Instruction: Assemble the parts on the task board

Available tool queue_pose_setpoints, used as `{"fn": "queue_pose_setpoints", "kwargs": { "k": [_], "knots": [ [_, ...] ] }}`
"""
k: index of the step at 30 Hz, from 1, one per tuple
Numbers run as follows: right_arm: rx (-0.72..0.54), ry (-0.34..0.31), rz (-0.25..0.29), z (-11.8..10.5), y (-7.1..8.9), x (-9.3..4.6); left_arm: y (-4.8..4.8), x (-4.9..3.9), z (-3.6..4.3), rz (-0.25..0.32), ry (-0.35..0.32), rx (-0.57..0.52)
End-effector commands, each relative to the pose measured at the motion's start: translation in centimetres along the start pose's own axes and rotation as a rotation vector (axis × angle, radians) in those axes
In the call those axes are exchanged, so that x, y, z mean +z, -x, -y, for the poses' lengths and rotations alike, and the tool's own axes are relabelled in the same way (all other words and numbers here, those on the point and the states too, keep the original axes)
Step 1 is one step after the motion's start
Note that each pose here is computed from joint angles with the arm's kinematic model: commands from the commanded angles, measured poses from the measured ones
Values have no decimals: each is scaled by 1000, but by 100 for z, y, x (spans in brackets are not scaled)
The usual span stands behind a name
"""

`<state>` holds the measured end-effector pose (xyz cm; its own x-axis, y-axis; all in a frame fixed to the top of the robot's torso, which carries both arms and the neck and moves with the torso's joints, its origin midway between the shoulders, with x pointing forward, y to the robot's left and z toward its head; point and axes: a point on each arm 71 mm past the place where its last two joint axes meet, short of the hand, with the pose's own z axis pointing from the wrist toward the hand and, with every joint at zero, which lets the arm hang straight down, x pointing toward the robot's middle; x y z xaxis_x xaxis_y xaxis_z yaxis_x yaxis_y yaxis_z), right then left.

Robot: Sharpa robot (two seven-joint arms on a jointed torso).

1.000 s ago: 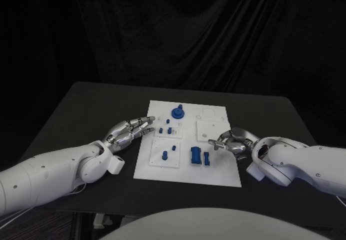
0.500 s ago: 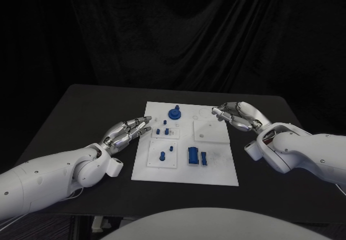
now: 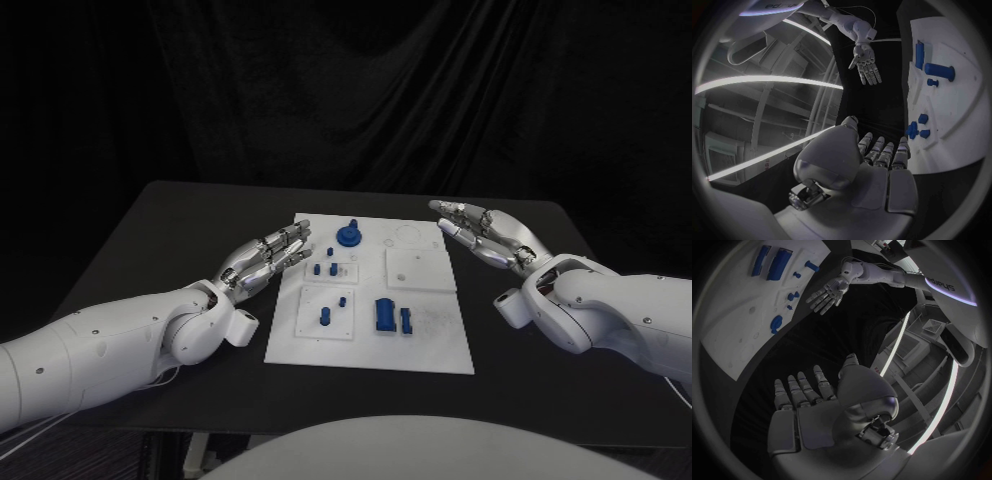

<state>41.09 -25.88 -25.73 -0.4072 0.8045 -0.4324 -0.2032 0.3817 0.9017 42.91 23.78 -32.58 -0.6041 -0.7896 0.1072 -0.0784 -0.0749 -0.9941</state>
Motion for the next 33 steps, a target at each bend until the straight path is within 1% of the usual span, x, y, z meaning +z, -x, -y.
{"fn": "queue_pose_setpoints", "kwargs": {
  "k": [1,2,3,8,12,16,17,21,23,24,28,32,33],
  "knots": [
    [54,31,-35,14,-45,-16,-10,17,117,3,-168,-3],
    [56,29,-37,25,-52,-20,-12,23,115,3,-169,-3],
    [12,1,-7,26,-16,-10,-11,19,-3,-2,-1,0],
    [33,2,20,-3,-20,42,-19,48,30,20,-7,8],
    [77,1,76,-61,-28,142,-35,105,99,65,-18,23],
    [154,-7,167,-155,-48,301,-63,195,219,143,-34,44],
    [165,-8,179,-168,-52,323,-67,207,236,155,-36,47],
    [266,-32,284,-277,-88,498,-102,301,389,253,-50,67],
    [310,-47,327,-322,-108,568,-121,342,466,301,-55,74],
    [340,-58,355,-351,-123,613,-135,371,524,338,-58,79],
    [403,-85,410,-408,-157,699,-175,435,680,436,-62,88],
    [441,-104,441,-442,-180,749,-218,483,833,532,-60,91],
    [445,-106,444,-446,-182,754,-226,490,861,549,-60,91]
  ]
}}
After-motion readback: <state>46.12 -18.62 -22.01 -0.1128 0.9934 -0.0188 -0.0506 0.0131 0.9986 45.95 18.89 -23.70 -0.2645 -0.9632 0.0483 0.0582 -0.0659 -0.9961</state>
